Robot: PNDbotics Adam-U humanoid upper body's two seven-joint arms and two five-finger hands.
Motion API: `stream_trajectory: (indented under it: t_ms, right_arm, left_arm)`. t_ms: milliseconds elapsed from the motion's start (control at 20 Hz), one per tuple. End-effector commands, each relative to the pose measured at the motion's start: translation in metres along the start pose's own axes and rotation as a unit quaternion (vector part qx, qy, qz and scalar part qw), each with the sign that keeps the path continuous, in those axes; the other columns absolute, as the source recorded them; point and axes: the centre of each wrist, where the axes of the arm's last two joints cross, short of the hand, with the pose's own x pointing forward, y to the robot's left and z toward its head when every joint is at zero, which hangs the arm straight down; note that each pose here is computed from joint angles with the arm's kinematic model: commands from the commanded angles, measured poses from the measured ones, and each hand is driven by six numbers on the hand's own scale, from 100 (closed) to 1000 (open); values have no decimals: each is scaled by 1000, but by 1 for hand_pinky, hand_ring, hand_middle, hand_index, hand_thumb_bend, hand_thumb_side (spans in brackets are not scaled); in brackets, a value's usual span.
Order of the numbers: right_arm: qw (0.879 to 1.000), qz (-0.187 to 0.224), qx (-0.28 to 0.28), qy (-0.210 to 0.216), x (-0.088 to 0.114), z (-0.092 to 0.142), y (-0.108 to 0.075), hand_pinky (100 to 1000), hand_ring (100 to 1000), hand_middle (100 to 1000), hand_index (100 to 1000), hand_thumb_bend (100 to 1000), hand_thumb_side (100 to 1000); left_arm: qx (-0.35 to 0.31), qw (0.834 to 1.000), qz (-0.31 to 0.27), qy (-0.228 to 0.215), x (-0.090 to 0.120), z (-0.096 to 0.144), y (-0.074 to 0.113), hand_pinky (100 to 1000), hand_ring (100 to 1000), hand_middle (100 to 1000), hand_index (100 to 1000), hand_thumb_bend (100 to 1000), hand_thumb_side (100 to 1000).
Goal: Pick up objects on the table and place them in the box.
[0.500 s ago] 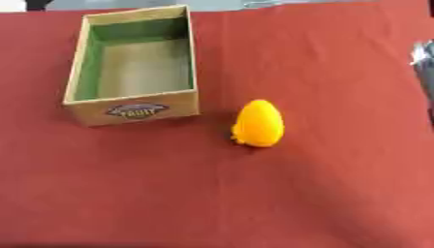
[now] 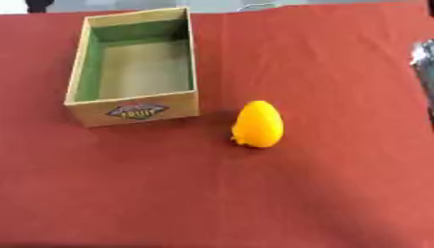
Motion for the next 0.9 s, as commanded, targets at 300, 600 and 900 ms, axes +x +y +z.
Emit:
stream_trajectory:
  t_ms: [300, 600, 900]
  right_arm:
    - [981, 128, 137, -36, -11, -19, 2, 788, 791, 761, 943, 100, 1000]
    - [936, 216, 271, -55, -46, -7, 1, 811, 824, 784, 1000, 100, 1000]
    - [896, 245, 366, -60, -69, 6, 27, 813, 848, 761, 1000, 423, 1000]
  left_arm:
    - [-22, 1000, 7, -19, 8, -6, -2, 574, 596, 653, 798, 108, 902]
    - [-33, 999, 17, -18, 9, -6, -6, 573, 596, 653, 798, 105, 902]
    - [-36, 999, 18, -17, 9, -6, -6, 573, 596, 653, 796, 104, 902]
